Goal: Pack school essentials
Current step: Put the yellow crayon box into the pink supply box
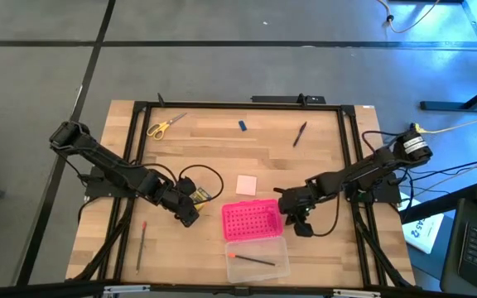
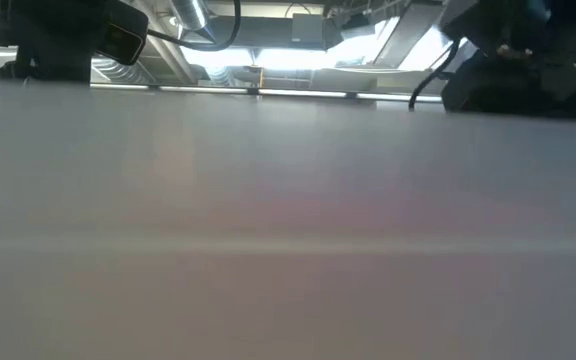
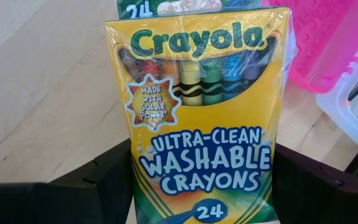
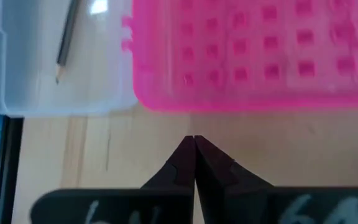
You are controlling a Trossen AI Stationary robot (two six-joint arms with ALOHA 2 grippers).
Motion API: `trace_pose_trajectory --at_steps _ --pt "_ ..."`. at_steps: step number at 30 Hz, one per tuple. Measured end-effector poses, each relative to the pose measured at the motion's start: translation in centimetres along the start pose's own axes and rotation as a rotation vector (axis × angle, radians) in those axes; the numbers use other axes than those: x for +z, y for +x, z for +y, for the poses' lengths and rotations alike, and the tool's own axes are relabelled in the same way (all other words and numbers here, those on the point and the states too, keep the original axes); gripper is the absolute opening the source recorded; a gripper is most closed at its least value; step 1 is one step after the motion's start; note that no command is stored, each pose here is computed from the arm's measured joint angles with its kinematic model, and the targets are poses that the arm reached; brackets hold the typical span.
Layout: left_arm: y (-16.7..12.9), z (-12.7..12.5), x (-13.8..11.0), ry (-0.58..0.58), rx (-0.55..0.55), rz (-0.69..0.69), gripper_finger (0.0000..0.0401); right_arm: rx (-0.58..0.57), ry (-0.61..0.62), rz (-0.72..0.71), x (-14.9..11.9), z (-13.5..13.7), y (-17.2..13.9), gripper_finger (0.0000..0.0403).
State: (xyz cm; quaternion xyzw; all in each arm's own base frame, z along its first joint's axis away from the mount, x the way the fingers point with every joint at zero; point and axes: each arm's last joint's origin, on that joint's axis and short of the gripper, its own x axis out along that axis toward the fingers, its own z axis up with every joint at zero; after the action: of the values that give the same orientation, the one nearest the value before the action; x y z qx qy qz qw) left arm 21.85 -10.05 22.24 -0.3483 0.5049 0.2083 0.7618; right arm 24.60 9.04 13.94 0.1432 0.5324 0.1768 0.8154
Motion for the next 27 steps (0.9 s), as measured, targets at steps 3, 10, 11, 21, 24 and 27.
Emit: trace_pose_trajectory --at_steps 3,10,11,21,24,27 --pt "0.0 0.0 0.0 -0.002 0.0 0.0 0.0289 0.012 -0.027 -0.033 0.4 -0.1 0.6 0.0006" --pt "0.0 0.0 0.0 -0.002 0.0 0.001 0.0289 0.026 -0.018 -0.068 0.8 -0.6 2.5 0.0006" --pt "0.0 0.0 0.0 0.0 -0.001 0.001 0.0289 0.03 -0.019 -0.08 1.0 -0.6 2.7 0.0006" --pt "-0.1 -0.1 -0.3 0.036 -0.012 0.019 0.0289 0.047 0.009 -0.145 1.8 -1.0 3.1 0.0006" --pt "-0.8 -0.5 -0.4 0.07 -0.04 0.016 0.0289 0.054 0.033 -0.168 2.1 -1.0 2.3 0.0006" --pt "-1.7 -1.2 0.0 0.111 -0.076 0.002 0.0289 0.058 0.036 -0.193 2.4 -0.9 1.2 0.0006"
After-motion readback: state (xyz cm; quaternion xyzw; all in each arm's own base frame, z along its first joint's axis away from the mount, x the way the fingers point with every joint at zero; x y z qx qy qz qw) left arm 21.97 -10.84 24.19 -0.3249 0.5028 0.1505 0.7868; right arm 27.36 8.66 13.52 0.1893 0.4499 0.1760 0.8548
